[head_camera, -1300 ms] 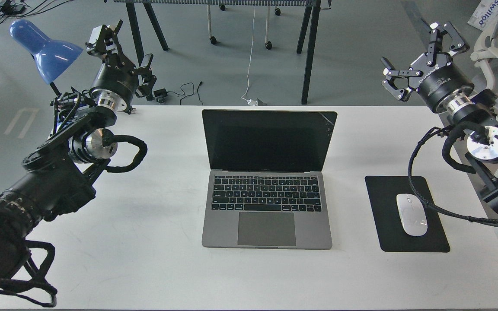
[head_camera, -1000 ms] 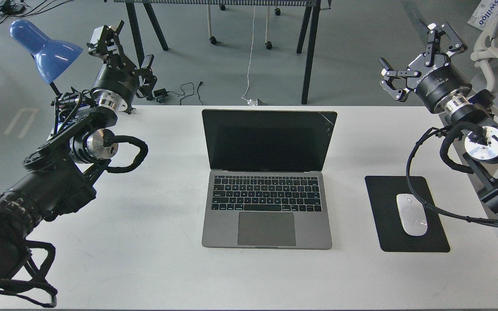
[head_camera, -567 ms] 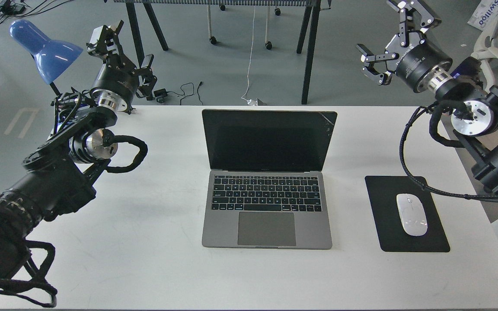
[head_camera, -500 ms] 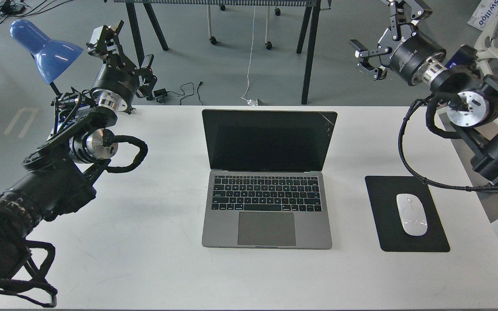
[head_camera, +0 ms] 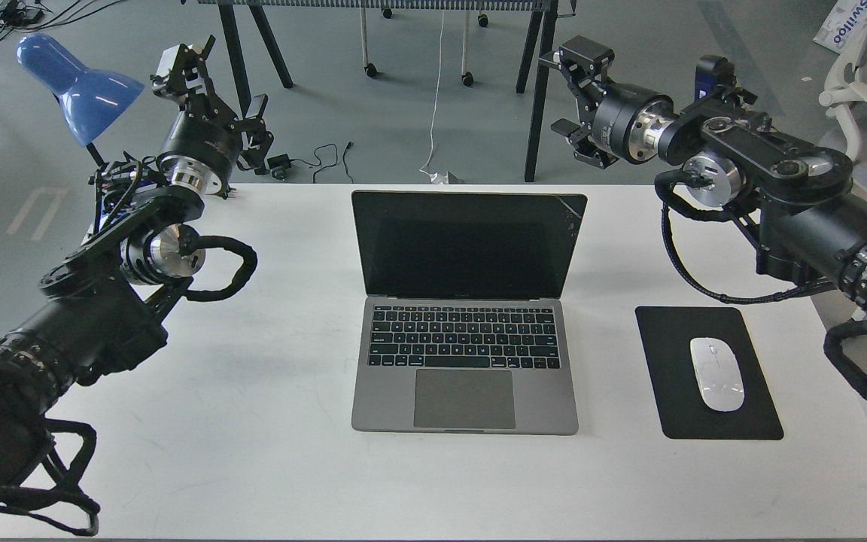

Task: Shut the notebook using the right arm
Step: 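Move the right gripper over the top edge of the laptop screen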

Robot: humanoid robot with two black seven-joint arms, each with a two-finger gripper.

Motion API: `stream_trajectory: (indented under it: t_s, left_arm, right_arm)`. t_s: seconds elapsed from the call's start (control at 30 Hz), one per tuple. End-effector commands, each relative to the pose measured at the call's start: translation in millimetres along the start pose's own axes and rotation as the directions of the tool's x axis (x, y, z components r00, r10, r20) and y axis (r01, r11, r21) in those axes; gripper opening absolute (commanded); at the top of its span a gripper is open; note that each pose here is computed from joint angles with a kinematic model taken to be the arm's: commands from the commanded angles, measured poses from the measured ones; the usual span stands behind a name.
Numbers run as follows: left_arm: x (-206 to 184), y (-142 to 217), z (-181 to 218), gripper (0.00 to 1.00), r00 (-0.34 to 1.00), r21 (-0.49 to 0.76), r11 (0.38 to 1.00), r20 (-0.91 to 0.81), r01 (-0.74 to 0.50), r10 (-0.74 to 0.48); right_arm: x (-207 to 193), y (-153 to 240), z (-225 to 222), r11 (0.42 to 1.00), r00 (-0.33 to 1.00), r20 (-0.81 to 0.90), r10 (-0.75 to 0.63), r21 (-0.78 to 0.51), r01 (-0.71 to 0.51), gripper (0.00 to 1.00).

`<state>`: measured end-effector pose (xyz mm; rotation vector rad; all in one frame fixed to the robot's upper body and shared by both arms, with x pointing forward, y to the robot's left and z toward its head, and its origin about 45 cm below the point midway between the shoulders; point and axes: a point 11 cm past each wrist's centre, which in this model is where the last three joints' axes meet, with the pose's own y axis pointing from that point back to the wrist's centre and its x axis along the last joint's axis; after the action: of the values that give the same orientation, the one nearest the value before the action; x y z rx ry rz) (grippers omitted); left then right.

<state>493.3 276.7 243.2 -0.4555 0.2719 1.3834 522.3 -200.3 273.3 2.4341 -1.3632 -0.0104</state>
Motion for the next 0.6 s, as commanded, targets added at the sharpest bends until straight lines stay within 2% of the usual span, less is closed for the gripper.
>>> stream_trajectory:
  t_s: [0.0, 0.57]
  left_arm:
    - [0, 0, 0, 1.0, 1.0, 0.0, 1.0, 0.0, 0.0, 0.0]
    - [0, 0, 0, 1.0, 1.0, 0.0, 1.0, 0.0, 0.0, 0.0]
  right_arm:
    - [-7, -3, 1, 1.0, 1.0, -0.003, -0.015, -0.002, 0.015, 1.0]
    - [-44, -16, 22, 0.995, 0.995, -0.042, -0.092, -0.053, 0.09, 1.0]
